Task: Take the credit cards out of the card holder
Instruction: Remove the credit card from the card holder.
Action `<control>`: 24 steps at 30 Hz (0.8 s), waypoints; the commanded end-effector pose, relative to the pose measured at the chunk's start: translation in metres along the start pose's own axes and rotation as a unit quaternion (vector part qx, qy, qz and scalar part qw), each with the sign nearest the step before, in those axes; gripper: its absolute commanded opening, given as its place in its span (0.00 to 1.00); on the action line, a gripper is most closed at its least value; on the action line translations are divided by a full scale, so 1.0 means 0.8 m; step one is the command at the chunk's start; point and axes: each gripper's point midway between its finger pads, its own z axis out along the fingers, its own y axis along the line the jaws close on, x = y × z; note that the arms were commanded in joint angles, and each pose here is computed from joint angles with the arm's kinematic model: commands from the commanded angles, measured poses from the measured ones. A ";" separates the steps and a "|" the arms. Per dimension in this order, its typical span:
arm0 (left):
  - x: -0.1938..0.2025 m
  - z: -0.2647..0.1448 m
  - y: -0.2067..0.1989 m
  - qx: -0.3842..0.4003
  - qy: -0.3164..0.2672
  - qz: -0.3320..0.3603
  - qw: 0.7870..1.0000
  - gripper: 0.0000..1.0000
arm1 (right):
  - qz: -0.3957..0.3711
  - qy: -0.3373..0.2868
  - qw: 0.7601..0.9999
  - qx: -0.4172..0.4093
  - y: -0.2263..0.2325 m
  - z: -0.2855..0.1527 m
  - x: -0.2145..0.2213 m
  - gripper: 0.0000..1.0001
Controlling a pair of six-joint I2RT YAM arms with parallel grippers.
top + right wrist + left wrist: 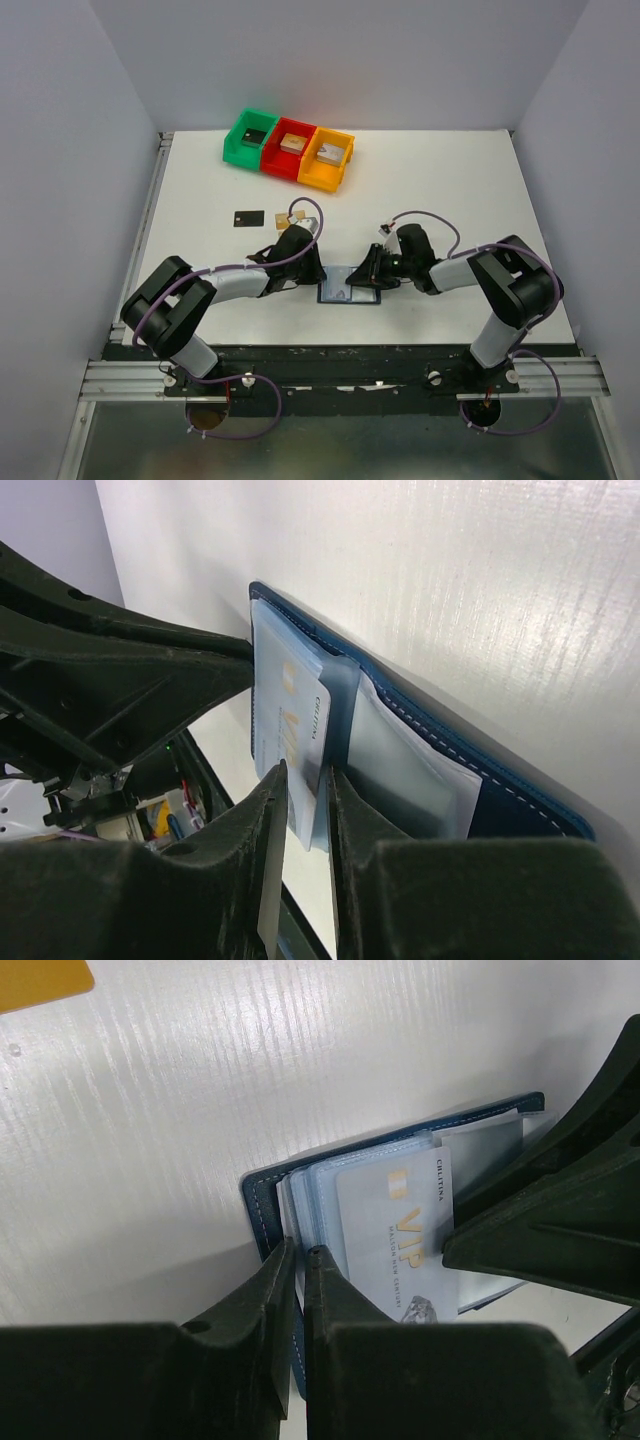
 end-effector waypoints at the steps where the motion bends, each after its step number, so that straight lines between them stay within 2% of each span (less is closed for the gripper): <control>1: 0.009 0.003 0.001 -0.006 0.013 0.005 1.000 0.18 | -0.005 -0.008 1.000 -0.008 0.001 -0.006 -0.002 0.29; 18: 0.009 0.004 0.001 -0.009 0.014 0.008 1.000 0.17 | -0.006 -0.015 1.000 -0.014 0.003 -0.011 -0.003 0.17; 24: 0.009 0.005 0.002 -0.012 0.015 0.009 1.000 0.09 | -0.014 -0.016 1.000 -0.014 0.005 -0.015 -0.005 0.08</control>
